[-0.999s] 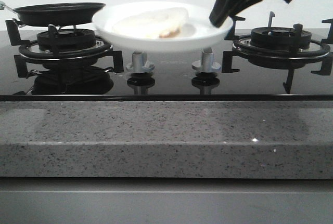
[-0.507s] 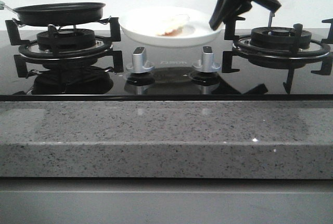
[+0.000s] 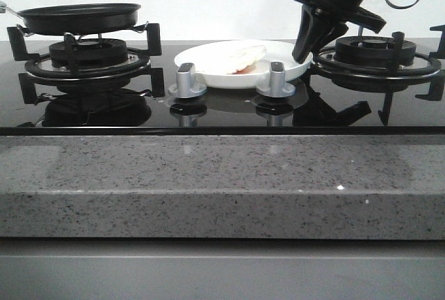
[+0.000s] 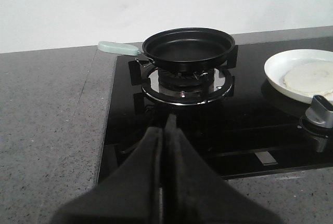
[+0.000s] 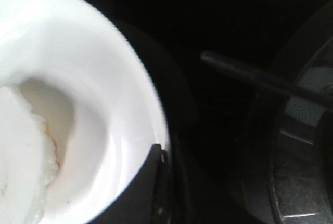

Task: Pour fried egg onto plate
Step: 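Lower the plate with the egg onto the stove with the right gripper, then open the right gripper and lift it away from the plate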

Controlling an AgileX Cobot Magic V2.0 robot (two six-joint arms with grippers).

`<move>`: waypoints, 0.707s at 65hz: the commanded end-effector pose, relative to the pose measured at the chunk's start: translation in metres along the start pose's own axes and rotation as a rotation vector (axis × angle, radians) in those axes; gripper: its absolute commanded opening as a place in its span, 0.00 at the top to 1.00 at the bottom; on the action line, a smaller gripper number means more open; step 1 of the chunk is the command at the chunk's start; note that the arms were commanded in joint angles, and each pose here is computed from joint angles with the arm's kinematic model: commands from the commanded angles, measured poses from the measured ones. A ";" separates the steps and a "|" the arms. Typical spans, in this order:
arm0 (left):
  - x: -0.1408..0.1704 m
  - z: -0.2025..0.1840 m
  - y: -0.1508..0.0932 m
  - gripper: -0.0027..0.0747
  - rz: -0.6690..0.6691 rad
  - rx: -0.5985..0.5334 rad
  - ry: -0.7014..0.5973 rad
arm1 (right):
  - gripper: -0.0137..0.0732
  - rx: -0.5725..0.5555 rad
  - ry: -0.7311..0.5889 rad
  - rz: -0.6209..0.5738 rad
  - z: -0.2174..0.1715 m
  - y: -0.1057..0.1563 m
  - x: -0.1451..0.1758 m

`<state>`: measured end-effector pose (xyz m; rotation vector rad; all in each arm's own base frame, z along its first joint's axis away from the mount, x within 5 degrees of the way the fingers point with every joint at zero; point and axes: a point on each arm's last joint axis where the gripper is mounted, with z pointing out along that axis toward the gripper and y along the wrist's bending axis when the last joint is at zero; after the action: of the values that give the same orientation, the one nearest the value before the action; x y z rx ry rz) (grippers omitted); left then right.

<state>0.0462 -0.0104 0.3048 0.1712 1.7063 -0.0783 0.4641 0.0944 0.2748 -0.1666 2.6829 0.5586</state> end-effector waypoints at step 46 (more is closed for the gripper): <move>-0.016 -0.002 0.001 0.99 -0.020 -0.003 -0.103 | 0.92 0.141 -0.164 -0.102 -0.142 0.037 -0.003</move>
<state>0.0462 -0.0105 0.3048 0.1704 1.7063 -0.0805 0.4346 0.0759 0.3680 -0.1892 2.5674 0.3448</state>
